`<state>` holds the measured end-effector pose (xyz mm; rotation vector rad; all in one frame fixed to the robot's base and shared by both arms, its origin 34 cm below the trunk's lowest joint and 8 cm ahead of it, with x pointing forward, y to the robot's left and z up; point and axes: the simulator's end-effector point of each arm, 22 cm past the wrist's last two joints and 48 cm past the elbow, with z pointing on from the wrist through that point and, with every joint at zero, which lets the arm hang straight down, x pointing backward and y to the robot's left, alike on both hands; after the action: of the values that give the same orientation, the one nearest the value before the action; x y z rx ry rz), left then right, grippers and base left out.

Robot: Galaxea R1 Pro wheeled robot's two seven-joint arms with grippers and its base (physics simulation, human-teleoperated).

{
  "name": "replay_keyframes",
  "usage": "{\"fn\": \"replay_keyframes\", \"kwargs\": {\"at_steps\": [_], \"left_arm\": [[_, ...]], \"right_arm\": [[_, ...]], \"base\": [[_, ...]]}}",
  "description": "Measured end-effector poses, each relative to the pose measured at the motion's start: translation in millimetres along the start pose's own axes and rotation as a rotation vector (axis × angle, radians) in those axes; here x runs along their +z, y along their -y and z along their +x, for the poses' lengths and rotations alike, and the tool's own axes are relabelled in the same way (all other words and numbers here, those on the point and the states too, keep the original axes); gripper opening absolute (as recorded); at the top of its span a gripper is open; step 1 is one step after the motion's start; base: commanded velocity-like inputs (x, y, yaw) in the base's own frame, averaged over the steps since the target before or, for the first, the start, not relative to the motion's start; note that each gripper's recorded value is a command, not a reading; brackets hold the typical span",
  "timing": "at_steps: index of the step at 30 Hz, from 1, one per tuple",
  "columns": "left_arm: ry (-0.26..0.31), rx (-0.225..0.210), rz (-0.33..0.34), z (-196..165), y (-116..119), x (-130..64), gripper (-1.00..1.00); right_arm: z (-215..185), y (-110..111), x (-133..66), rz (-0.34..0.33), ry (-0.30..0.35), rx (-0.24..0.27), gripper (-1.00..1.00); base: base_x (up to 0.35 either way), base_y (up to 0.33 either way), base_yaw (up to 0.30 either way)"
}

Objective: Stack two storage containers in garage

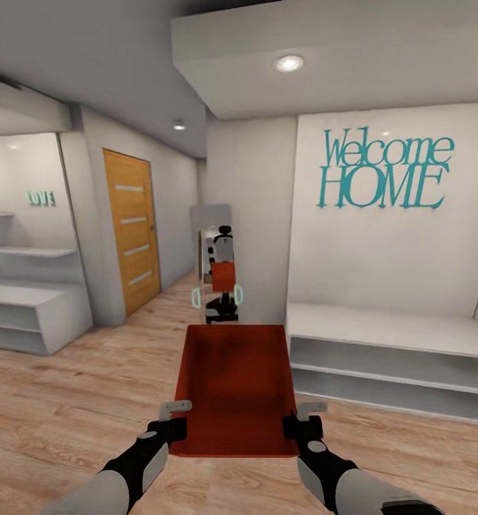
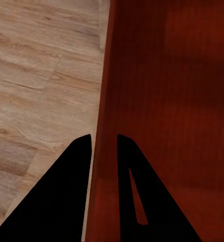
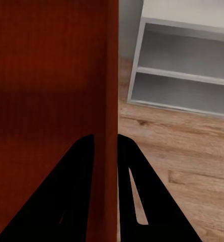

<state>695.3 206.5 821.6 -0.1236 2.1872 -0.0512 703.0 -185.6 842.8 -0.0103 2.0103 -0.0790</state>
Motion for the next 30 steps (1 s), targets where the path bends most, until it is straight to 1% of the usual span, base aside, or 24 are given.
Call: {"fn": "replay_keyframes", "kwargs": {"at_steps": [4,7,30], "left_arm": [[0.0,0.0,0.0,-0.2,-0.1,0.0,-1.0],[0.0,0.0,0.0,0.1,-0.2,0.1,-1.0],[0.0,0.0,0.0,-0.1,-0.2,0.0,-1.0]], "right_arm": [[-0.2,-0.1,0.0,0.0,0.0,0.0,-1.0],[0.0,-0.2,0.1,0.0,0.0,0.0,-1.0],[0.0,-0.2,0.0,0.0,0.0,0.0,-1.0]], "base": [[0.321,0.0,0.029],[0.321,0.0,0.197],[0.321,0.0,0.277]]}}
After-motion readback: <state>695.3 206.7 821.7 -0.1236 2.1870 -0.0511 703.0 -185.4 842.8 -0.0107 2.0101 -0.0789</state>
